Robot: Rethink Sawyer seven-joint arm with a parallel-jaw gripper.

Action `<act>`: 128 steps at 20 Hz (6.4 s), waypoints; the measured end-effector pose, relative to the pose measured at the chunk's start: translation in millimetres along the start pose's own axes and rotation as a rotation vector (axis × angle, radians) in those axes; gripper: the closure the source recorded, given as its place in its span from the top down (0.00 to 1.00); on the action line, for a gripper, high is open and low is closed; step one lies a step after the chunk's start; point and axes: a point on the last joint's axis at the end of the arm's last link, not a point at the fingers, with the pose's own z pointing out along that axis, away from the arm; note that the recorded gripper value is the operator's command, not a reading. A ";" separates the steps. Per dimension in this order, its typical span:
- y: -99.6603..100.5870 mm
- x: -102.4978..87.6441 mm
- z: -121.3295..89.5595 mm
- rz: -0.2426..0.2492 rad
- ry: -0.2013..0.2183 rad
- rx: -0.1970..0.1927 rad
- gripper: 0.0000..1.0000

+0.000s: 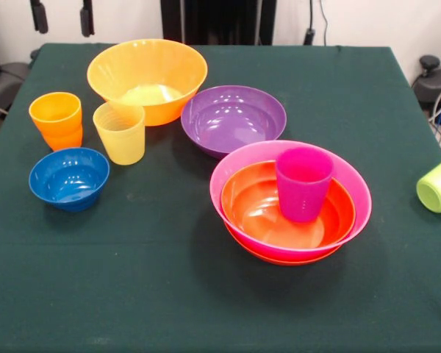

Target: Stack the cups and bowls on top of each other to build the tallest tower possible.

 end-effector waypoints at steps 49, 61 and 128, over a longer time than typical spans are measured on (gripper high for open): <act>18.0 38.0 147.3 0.059 -0.020 -0.130 1.00; 27.5 51.5 174.1 0.072 0.002 -0.166 1.00; 191.3 -36.4 -41.9 0.042 -0.069 -0.110 0.00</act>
